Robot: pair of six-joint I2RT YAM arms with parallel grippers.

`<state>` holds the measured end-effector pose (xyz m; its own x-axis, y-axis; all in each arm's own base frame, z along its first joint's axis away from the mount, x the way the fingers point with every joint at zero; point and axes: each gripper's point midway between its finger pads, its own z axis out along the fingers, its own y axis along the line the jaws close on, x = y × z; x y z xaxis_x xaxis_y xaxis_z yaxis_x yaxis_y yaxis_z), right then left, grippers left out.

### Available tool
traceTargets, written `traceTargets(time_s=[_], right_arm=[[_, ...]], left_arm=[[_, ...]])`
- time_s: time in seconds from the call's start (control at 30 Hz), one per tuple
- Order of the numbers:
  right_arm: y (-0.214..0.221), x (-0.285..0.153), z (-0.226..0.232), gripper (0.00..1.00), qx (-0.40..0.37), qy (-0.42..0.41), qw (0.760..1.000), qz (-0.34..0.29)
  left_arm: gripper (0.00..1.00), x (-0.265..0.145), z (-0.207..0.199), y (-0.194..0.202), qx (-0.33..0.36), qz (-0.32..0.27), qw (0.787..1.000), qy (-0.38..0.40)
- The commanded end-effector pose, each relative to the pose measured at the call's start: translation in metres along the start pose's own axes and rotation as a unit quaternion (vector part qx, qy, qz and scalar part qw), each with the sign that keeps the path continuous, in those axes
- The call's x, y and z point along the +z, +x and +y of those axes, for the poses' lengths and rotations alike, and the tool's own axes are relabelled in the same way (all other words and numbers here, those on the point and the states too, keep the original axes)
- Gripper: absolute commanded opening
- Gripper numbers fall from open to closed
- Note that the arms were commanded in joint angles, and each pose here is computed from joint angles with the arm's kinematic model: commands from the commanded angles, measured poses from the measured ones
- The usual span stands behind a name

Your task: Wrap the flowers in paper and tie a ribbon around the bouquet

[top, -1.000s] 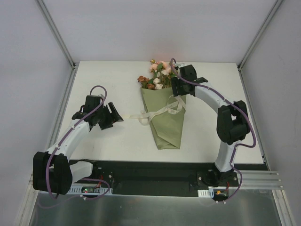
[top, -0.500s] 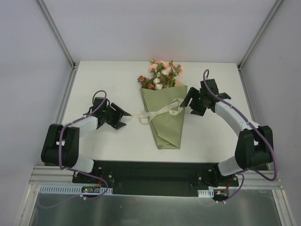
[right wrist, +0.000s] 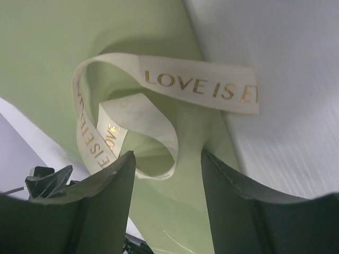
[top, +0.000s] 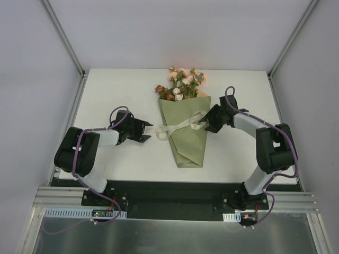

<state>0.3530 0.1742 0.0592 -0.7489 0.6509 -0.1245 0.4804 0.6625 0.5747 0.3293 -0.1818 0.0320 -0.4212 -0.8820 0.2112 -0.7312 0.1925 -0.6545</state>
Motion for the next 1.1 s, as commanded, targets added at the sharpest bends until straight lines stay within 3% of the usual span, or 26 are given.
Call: traceTargets(time_s=[0.0, 0.07, 0.2, 0.27, 0.47, 0.73, 0.87, 1.07], right_arm=[[-0.016, 0.012, 0.022, 0.51, -0.002, -0.025, 1.0, -0.011], [-0.018, 0.013, 0.023, 0.46, -0.012, -0.026, 0.999, -0.013], [-0.02, 0.004, 0.024, 0.26, -0.034, -0.02, 0.999, -0.026], [-0.022, -0.004, 0.028, 0.24, -0.055, -0.018, 0.997, -0.045], [-0.025, -0.018, 0.034, 0.03, -0.087, -0.007, 0.994, -0.066], [-0.022, -0.043, 0.044, 0.0, -0.159, 0.004, 0.983, -0.091], [-0.019, -0.071, 0.043, 0.0, -0.213, 0.02, 0.969, -0.126], [-0.027, -0.14, 0.035, 0.0, -0.26, 0.034, 0.944, -0.202]], left_arm=[[0.57, 0.016, 0.012, -0.015, -0.032, -0.041, 0.998, -0.025], [0.54, 0.019, 0.011, -0.017, -0.03, -0.051, 0.998, -0.026], [0.45, 0.027, 0.008, -0.014, -0.017, -0.048, 0.998, -0.036], [0.42, 0.029, 0.01, -0.009, -0.004, -0.051, 0.998, -0.04], [0.43, 0.027, 0.023, -0.007, 0.04, -0.079, 0.994, -0.064], [0.4, 0.025, 0.032, -0.029, 0.129, -0.131, 0.975, -0.121], [0.26, 0.021, 0.037, -0.036, 0.17, -0.138, 0.964, -0.15], [0.21, 0.018, 0.044, -0.051, 0.17, -0.122, 0.964, -0.162]])
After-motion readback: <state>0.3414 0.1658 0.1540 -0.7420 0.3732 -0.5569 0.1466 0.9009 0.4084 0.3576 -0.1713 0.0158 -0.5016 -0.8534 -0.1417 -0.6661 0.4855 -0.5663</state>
